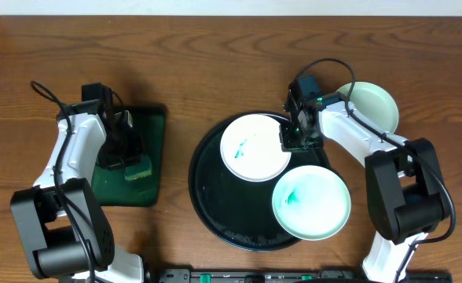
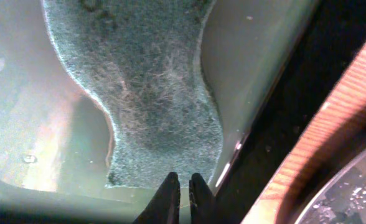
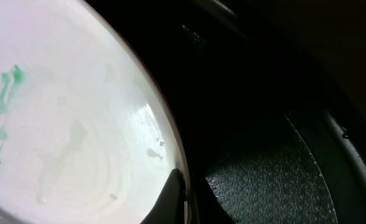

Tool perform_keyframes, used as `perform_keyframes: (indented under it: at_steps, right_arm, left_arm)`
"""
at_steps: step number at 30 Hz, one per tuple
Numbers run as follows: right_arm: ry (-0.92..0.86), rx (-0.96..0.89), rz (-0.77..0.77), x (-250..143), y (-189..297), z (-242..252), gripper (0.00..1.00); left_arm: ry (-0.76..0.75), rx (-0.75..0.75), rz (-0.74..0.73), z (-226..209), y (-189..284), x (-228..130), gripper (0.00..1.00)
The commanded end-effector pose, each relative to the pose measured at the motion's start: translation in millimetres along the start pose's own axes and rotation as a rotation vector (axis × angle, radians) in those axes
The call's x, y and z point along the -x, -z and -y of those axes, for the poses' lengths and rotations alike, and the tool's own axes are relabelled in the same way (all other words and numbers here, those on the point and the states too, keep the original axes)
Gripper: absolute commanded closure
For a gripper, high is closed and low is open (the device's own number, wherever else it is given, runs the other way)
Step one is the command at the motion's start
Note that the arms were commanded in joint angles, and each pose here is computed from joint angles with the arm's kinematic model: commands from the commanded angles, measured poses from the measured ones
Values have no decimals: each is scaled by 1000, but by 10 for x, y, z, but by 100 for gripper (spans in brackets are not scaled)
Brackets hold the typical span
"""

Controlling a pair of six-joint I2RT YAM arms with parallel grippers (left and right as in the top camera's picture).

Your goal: Clean dirty plates on tray and stack at the side

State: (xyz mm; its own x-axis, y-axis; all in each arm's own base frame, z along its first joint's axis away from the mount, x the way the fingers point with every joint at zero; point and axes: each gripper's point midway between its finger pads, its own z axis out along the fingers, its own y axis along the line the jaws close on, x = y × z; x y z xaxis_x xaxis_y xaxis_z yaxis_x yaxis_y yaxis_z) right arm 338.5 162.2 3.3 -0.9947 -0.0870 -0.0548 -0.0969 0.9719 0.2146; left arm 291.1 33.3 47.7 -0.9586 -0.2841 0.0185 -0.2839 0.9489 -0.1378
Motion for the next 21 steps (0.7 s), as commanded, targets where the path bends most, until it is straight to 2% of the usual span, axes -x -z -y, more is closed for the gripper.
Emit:
perform_keyframes:
  at_steps: [1,3,4,5,6,11,15,19,21]
  right_arm:
    - [9,-62,-67,-233,-156,93,99]
    - [12,-61,-71,-245,-161,93,99]
    - [20,-55,-73,-249,-162,82,99]
    - [24,-50,-74,-251,-163,73,99]
    - [25,-47,-75,-254,-164,61,99]
    - [30,-40,-78,-266,-168,35,99]
    - [35,-32,-83,-277,-169,19,99]
    - [38,-25,-83,-275,-169,7,98]
    - [39,-25,-81,-272,-170,3,99]
  left_arm:
    - [1,34,18,-57,26,77,85]
    - [5,49,12,-87,-8,84,83]
    - [7,54,5,-97,-31,82,69]
    - [7,54,-2,-100,-58,81,50]
    - [8,55,-12,-105,-87,76,47]
    - [13,85,-51,-174,-259,81,47]
    - [21,85,-57,-181,-340,107,61]
    - [22,84,-41,-174,-338,149,64]
    - [22,83,-37,-172,-329,160,79]
